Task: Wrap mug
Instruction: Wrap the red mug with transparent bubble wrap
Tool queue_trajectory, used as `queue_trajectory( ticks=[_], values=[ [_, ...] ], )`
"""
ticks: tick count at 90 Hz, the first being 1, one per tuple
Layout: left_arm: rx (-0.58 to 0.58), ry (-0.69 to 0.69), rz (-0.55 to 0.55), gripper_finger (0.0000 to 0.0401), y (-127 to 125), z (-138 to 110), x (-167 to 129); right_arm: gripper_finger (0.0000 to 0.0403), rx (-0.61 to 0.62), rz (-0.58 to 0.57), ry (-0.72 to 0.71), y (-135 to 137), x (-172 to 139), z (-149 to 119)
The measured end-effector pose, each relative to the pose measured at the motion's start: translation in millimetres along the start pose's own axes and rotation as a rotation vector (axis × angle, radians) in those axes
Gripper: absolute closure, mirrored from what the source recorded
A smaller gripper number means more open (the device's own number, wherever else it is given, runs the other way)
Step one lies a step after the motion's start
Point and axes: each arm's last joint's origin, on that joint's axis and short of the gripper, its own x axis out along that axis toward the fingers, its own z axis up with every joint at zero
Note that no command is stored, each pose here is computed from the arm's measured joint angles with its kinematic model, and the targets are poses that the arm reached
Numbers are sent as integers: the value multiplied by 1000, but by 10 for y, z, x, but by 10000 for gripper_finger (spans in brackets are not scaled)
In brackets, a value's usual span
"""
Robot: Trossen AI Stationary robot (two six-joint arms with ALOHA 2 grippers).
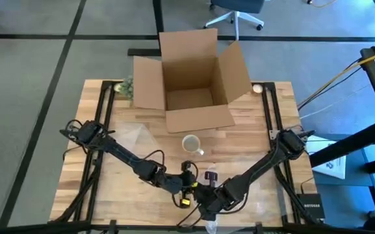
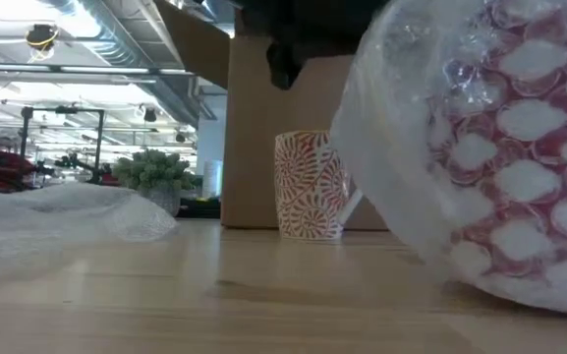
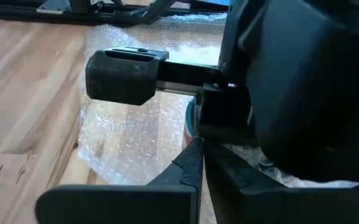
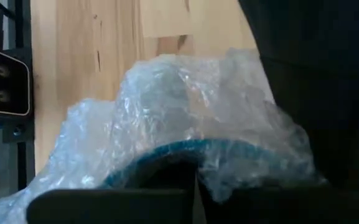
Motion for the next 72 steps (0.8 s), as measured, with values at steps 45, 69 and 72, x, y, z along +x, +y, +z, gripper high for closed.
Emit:
queue_trajectory(
  ticks=[45, 69, 72],
  values=[
    [37, 23, -2, 400, -26, -44, -4, 402, -108, 61, 149, 19, -520, 248],
    [49, 30, 14, 400, -32, -62, -5, 402, -108, -26, 77, 9, -843, 392],
    [49, 30, 15, 400, -30, -63, -5, 402, -110, -42, 56, 20, -848, 388]
  ],
)
